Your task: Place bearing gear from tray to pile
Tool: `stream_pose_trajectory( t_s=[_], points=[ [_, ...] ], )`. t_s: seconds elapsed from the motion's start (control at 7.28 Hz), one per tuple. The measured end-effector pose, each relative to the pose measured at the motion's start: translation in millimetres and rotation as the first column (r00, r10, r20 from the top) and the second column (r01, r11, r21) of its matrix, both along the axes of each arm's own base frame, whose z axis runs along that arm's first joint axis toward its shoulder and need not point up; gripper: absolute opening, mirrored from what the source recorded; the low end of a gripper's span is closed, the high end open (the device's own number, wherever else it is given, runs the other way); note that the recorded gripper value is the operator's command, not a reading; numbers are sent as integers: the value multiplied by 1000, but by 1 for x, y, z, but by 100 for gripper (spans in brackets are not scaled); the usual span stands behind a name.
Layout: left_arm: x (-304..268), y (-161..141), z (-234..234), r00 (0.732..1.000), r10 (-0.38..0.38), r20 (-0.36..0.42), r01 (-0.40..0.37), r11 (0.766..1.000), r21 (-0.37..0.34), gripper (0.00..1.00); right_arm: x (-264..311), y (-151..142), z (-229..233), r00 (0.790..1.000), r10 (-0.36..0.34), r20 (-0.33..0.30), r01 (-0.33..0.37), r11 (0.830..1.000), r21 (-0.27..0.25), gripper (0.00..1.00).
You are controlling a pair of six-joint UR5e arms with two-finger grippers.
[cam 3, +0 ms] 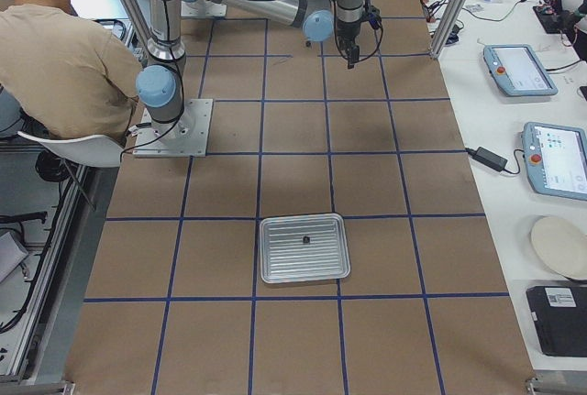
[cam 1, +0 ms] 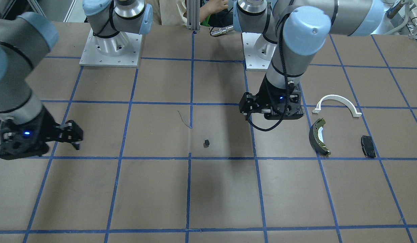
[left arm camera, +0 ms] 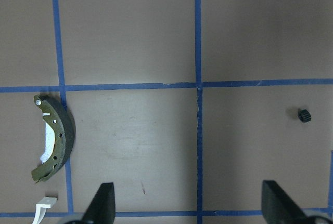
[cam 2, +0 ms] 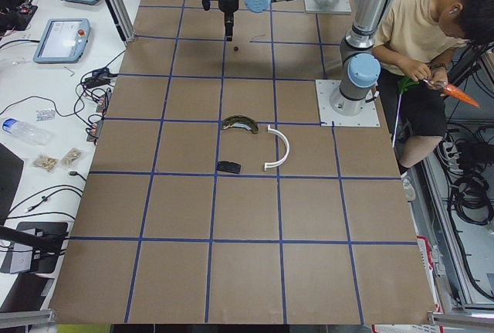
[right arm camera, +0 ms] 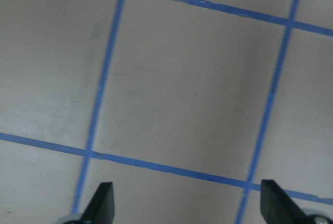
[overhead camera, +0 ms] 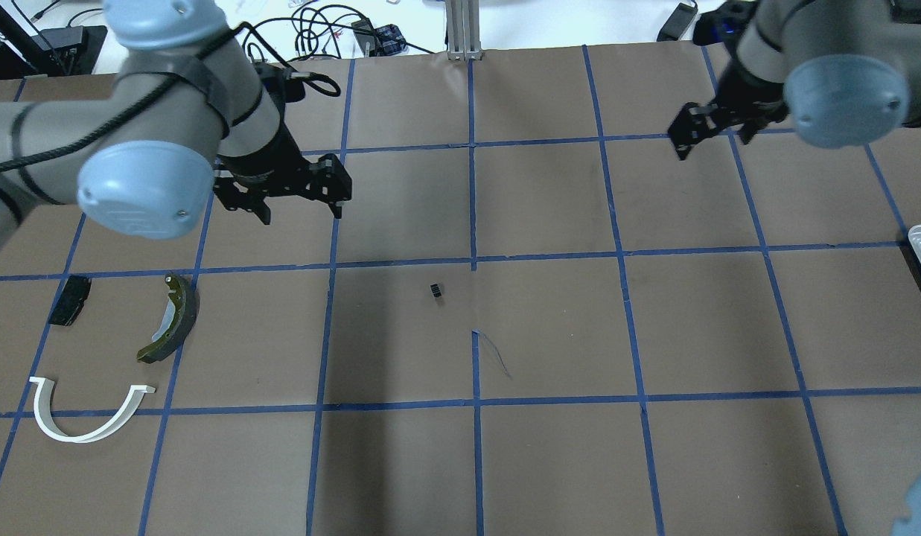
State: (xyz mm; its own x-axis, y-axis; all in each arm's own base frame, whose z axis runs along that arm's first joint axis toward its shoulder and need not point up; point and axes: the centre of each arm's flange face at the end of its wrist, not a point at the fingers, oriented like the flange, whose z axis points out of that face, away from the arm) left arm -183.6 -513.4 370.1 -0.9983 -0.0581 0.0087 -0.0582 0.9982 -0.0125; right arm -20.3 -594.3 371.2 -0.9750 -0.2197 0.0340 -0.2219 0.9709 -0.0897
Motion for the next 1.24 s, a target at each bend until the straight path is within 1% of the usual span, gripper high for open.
stream_pose_trajectory(
  t_s=[0.14,0.41,0.55,0.69,0.82,0.96,1.1,1.24],
  points=[
    [-25,1,-28,1000,17,0,-17,1000,8,100,-80,11,2,1000,19,-14,-19,1000,6,100],
    [-68,3,-85,998,68,-6,-68,998,6,100,-218,47,-9,997,68,-29,-68,998,20,100],
    [-84,4,-110,995,99,-12,-99,995,17,100,-275,64,-29,997,74,-24,-74,997,29,100],
    [-96,5,-132,993,113,-14,-113,993,32,100,-323,78,-58,996,84,-20,-83,996,35,100],
    [-108,6,-148,994,113,-13,-112,993,40,97,-360,90,-89,996,94,-11,-94,995,40,100],
    [-118,8,-162,994,112,-12,-111,993,47,86,-384,99,-118,995,100,7,-101,994,43,100],
    [-123,8,-172,994,111,-8,-111,992,56,76,-398,103,-142,994,106,17,-107,994,40,96],
    [-124,8,-180,994,109,-4,-109,992,64,59,-406,104,-159,994,109,19,-110,993,38,93]
  ],
)
